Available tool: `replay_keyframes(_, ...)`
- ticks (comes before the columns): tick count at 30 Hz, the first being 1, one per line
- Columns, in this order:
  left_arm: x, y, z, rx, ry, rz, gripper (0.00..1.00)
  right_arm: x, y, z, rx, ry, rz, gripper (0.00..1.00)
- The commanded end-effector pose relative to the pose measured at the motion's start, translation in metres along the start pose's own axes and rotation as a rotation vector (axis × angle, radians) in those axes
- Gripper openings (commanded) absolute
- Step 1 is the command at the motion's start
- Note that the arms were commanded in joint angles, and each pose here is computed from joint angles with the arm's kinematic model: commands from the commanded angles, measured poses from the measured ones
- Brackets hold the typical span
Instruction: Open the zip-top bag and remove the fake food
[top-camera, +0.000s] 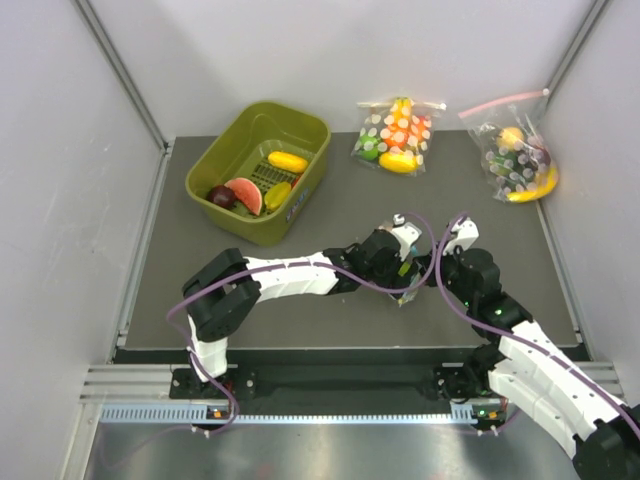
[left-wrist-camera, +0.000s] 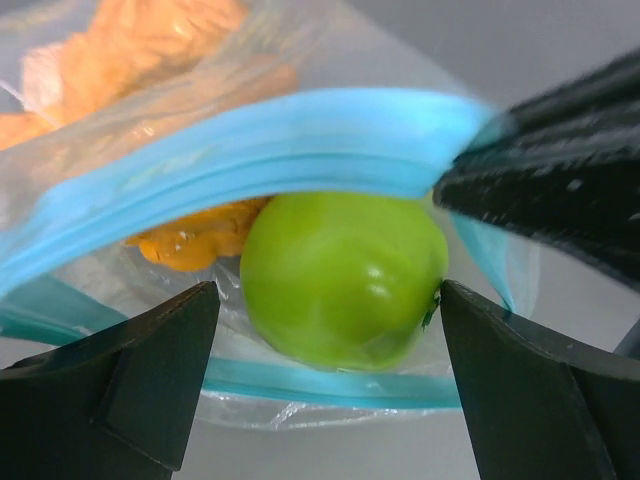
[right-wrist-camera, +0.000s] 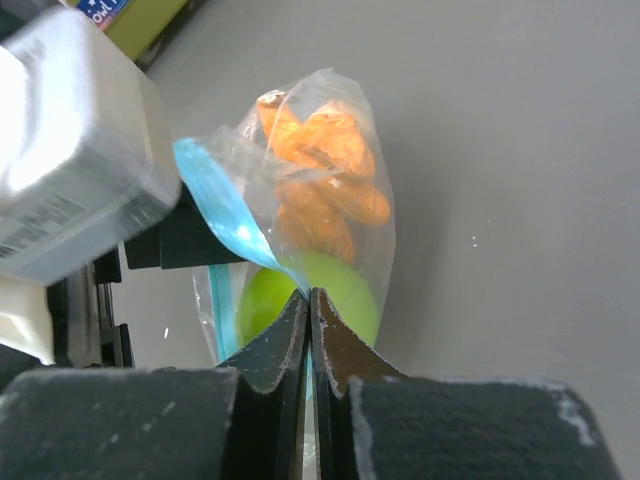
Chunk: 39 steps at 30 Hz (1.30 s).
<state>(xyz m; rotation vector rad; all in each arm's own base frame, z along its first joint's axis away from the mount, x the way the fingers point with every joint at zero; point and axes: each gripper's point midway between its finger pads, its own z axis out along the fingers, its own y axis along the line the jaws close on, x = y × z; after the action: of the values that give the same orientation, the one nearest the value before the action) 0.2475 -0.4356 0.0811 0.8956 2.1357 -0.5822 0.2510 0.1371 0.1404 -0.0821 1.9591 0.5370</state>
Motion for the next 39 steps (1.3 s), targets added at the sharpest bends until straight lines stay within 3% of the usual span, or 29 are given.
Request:
replay_keyframes(1, -0.034, -0.006, 0.006, 0.010, -0.124, -0.011, 0.96, -0.008, 0.009, 0.000, -0.034, -0.042, 0.009, 0.00)
replay_keyframes(6, -0.047, -0.013, 0.009, 0.044, -0.168, -0.012, 0.95, -0.002, 0.013, 0.000, -0.062, -0.023, 0.012, 0.00)
replay_keyframes(14, -0.014, -0.017, 0.027, 0.067, -0.036, -0.009, 0.86, -0.005, 0.012, -0.003, -0.055, -0.037, 0.003, 0.00)
replay_keyframes(16, -0.008, -0.016, 0.026, 0.066, -0.018, -0.008, 0.70, -0.004, 0.011, -0.002, -0.052, -0.034, 0.003, 0.00)
replay_keyframes(18, -0.007, -0.015, 0.022, 0.062, -0.019, -0.004, 0.47, -0.003, 0.011, -0.002, -0.050, -0.033, 0.005, 0.00)
replay_keyframes(21, -0.013, -0.013, 0.014, 0.056, -0.037, 0.000, 0.24, -0.003, 0.009, -0.002, -0.042, -0.033, 0.003, 0.00)
replay_keyframes(22, -0.021, -0.013, 0.007, 0.058, -0.058, -0.002, 0.22, -0.002, 0.003, -0.002, -0.010, -0.034, 0.002, 0.00)
replay_keyframes(31, -0.063, -0.004, -0.042, 0.061, -0.224, -0.070, 0.22, 0.000, -0.013, -0.004, 0.078, -0.028, -0.007, 0.00)
replay_keyframes(39, -0.070, 0.014, -0.058, 0.030, -0.306, -0.127, 0.22, 0.003, -0.007, 0.001, 0.039, -0.015, -0.003, 0.00)
